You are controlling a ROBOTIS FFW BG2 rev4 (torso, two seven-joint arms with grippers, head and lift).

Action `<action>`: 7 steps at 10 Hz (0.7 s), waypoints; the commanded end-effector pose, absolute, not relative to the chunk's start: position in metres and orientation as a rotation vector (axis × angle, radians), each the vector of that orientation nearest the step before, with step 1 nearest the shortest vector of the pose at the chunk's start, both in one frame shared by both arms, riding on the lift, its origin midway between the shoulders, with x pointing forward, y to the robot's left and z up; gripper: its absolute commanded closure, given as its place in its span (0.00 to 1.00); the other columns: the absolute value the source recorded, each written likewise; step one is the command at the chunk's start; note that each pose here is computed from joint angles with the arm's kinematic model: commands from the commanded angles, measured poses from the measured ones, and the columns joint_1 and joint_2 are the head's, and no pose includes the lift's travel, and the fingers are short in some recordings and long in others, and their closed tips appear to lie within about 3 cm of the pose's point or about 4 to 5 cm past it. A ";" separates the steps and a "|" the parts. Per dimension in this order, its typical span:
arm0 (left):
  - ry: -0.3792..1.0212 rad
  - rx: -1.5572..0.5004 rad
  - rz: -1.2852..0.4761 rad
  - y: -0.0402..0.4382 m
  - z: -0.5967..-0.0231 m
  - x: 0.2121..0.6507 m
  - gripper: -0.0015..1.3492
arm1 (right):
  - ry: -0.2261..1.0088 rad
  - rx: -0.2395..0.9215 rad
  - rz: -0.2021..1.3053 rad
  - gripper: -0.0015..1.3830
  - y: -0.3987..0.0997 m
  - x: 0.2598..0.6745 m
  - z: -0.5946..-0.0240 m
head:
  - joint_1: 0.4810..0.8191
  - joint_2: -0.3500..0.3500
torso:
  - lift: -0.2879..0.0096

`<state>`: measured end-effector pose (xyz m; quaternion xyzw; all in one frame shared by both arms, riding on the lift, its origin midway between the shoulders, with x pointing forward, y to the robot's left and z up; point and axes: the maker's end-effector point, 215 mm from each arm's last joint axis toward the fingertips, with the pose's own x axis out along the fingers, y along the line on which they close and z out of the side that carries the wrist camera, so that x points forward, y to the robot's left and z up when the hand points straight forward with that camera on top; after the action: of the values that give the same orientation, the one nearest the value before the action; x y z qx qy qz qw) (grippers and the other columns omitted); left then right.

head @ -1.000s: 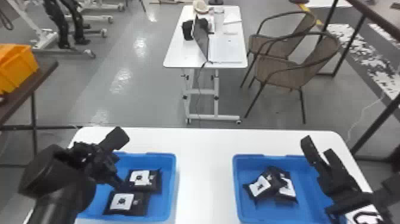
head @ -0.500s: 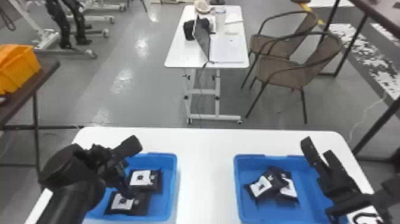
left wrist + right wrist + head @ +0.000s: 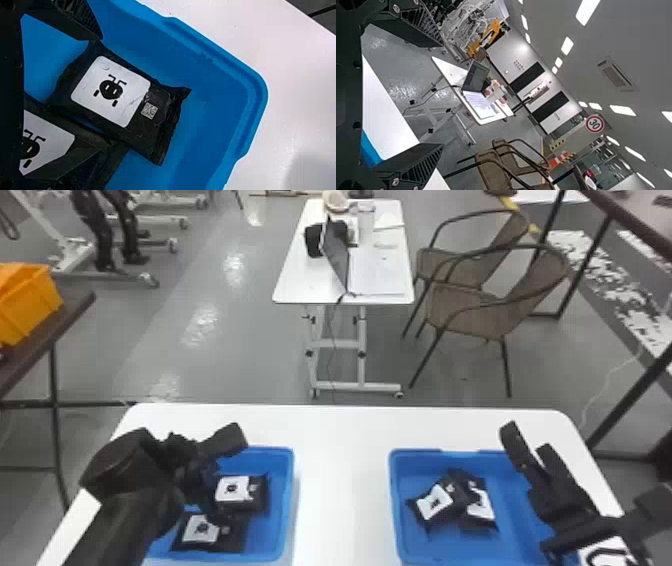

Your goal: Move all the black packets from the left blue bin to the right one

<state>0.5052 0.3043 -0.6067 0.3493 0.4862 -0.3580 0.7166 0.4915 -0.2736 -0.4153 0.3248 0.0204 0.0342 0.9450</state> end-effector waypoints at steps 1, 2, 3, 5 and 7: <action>1.085 0.777 -0.795 0.306 -0.613 0.503 0.00 | 0.043 0.667 0.069 0.09 -0.273 0.490 -0.417 | 0.63 0.55 | 0.97; 1.089 0.792 -0.784 0.310 -0.614 0.505 0.00 | 0.044 0.669 0.068 0.09 -0.273 0.490 -0.417 | 0.63 0.55 | 0.97; 1.087 0.801 -0.782 0.313 -0.615 0.506 0.00 | 0.044 0.672 0.069 0.09 -0.273 0.489 -0.418 | 0.63 0.55 | 0.97; 1.076 0.808 -0.742 0.324 -0.612 0.513 0.00 | 0.043 0.677 0.074 0.09 -0.272 0.489 -0.418 | 0.63 0.57 | 0.97; 1.071 0.808 -0.744 0.323 -0.616 0.514 0.00 | 0.043 0.676 0.078 0.09 -0.272 0.489 -0.418 | 0.63 0.58 | 0.97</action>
<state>0.5140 0.3248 -0.6145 0.3662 0.4855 -0.3334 0.7205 0.4894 -0.2718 -0.4179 0.3317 0.0209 0.0381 0.9424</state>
